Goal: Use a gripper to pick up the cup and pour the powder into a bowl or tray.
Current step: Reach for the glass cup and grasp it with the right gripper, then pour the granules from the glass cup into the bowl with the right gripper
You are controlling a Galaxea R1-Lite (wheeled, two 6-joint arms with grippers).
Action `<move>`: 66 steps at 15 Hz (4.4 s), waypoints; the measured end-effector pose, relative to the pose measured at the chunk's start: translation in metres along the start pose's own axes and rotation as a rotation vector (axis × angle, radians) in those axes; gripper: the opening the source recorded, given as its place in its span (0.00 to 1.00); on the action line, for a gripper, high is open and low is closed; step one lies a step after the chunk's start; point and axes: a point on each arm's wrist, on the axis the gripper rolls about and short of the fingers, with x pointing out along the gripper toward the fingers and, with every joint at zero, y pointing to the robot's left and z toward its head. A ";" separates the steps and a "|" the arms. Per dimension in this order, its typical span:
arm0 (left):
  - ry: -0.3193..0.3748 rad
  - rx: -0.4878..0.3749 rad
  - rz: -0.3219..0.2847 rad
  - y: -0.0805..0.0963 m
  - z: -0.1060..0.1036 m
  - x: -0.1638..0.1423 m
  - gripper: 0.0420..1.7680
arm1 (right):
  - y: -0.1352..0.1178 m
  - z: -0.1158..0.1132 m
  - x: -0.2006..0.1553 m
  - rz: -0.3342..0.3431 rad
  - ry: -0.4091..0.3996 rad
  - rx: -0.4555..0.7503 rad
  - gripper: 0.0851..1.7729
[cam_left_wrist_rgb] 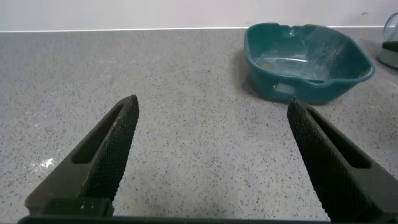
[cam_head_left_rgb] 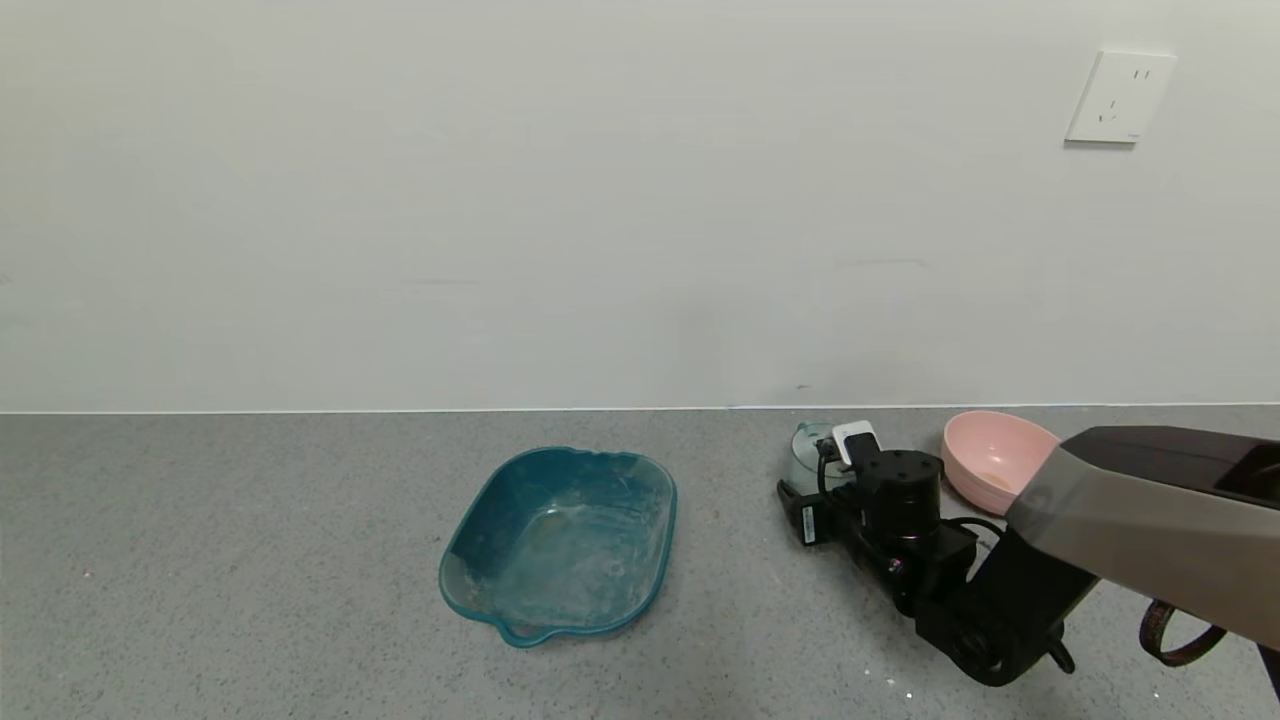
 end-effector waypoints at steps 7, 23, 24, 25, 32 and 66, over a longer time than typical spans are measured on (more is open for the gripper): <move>0.000 0.000 0.000 0.000 0.000 0.000 0.97 | 0.000 -0.001 -0.001 0.001 0.002 0.000 0.76; 0.000 0.000 0.000 0.000 0.000 0.000 0.97 | -0.018 0.082 -0.059 0.014 0.022 -0.004 0.75; 0.000 0.000 0.000 0.000 0.000 0.000 0.97 | -0.024 0.091 -0.067 0.011 0.025 -0.006 0.75; 0.000 0.000 0.000 0.000 0.000 0.000 0.97 | -0.032 0.100 -0.073 0.004 0.022 -0.008 0.75; 0.000 0.000 0.000 0.000 0.000 0.000 0.97 | -0.109 0.131 -0.096 -0.100 -0.041 -0.047 0.75; 0.000 0.000 0.000 0.000 0.000 0.000 0.97 | -0.253 0.092 -0.074 -0.346 0.361 -0.752 0.75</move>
